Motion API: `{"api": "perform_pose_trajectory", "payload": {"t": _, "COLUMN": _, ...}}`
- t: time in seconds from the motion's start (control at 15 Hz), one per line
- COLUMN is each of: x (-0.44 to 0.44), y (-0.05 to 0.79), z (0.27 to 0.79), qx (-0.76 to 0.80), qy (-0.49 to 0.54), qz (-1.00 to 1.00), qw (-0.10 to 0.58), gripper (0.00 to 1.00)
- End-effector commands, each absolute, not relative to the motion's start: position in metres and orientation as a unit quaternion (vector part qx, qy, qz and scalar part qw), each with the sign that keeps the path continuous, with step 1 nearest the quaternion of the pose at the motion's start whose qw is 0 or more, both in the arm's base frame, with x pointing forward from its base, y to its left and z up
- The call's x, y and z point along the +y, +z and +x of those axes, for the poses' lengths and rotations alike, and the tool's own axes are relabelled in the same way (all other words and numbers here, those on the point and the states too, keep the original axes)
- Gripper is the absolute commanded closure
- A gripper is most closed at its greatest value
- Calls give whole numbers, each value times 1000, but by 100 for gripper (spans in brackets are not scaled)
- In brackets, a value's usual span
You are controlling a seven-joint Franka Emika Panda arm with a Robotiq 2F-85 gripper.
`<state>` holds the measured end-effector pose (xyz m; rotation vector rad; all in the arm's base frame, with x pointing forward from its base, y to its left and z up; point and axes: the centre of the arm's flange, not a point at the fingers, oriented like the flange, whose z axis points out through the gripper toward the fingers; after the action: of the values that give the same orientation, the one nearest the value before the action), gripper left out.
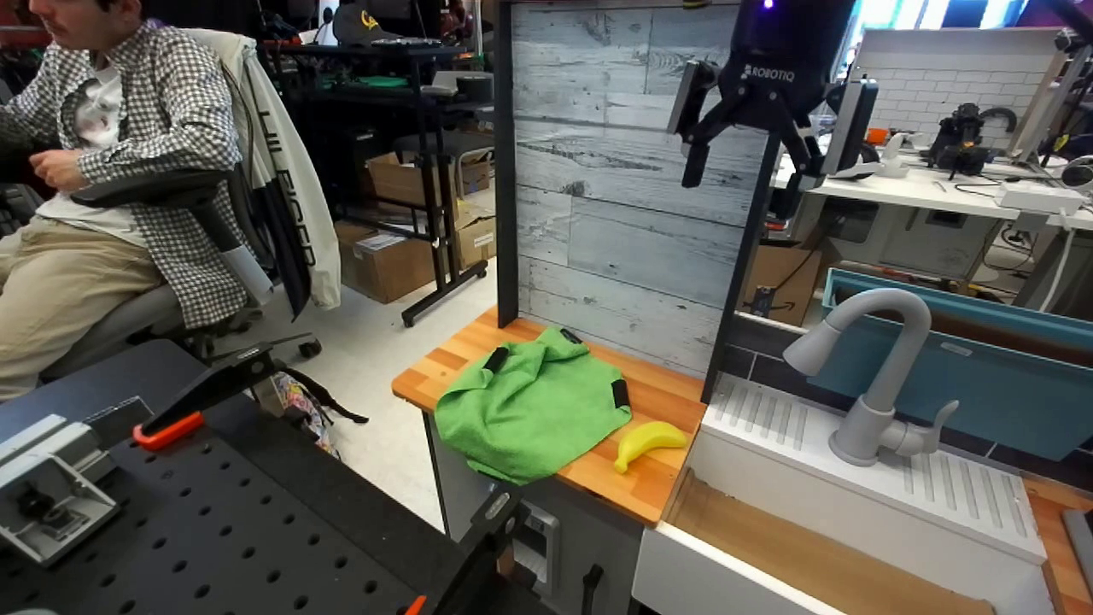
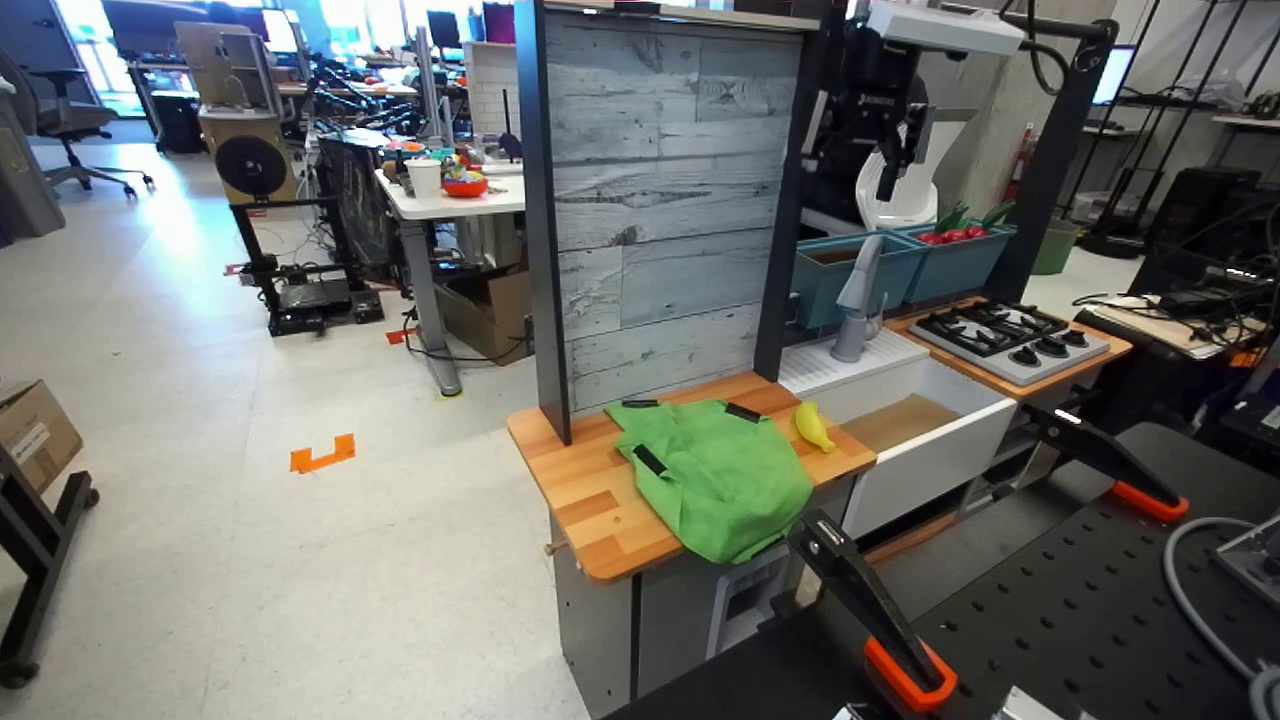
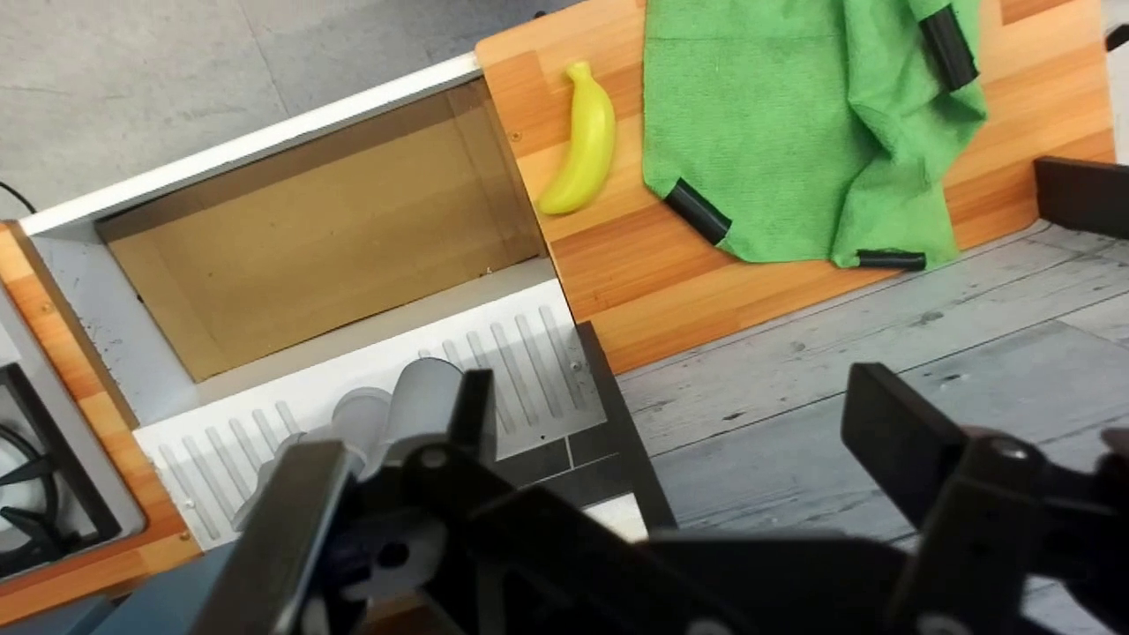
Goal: Turn the faucet to the right
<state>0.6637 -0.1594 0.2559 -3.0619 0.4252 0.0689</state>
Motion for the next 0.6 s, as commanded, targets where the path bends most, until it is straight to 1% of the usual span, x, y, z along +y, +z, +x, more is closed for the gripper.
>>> {"api": "perform_pose_trajectory", "payload": {"t": 0.0, "x": -185, "y": 239, "z": 686, "qx": 177, "qy": 12, "qz": -983, "qw": 44, "gripper": 0}}
{"api": "perform_pose_trajectory", "payload": {"t": 0.27, "x": -206, "y": 221, "z": 687, "qx": 233, "qy": -2, "qz": -971, "qw": 54, "gripper": 0}}
{"api": "perform_pose_trajectory", "payload": {"t": 0.53, "x": -225, "y": 210, "z": 686, "qx": 287, "qy": -20, "qz": -957, "qw": 46, "gripper": 0}}
